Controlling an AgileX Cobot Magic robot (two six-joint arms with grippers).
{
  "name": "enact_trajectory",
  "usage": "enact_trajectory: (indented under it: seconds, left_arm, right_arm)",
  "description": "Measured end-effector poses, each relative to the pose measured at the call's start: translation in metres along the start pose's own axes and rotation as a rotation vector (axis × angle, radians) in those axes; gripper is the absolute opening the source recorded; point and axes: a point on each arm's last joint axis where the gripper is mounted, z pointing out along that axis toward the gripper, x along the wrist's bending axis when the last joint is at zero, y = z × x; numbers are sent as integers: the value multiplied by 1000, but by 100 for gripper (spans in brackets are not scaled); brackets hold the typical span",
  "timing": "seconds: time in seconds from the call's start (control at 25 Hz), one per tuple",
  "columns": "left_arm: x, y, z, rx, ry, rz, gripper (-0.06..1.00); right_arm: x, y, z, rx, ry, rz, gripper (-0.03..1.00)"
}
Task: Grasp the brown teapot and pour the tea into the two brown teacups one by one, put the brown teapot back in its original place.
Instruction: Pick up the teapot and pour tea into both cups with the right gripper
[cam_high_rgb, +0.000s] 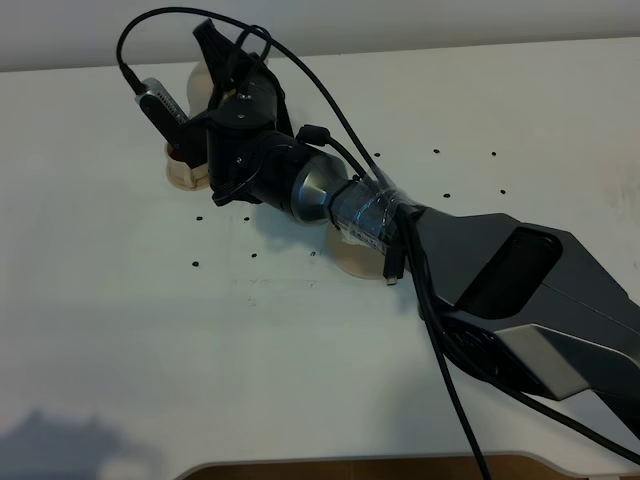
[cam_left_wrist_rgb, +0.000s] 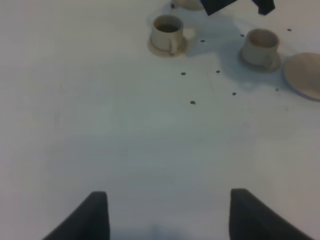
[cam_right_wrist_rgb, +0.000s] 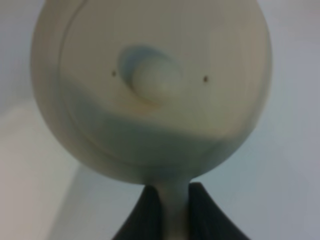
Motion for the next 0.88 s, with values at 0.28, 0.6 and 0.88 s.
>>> enact_trajectory:
  seconds: [0.28, 0.6, 0.88]
  left_arm:
    - [0, 0, 0, 0, 0, 0, 54]
    - [0, 0, 0, 0, 0, 0, 54]
    - [0, 0, 0, 0, 0, 1, 54]
  right_arm:
    - [8, -1, 0, 16, 84, 114, 10]
    - [-2, -11, -13, 27, 163, 284, 10]
    - [-25, -33, -42, 50, 287, 461, 10]
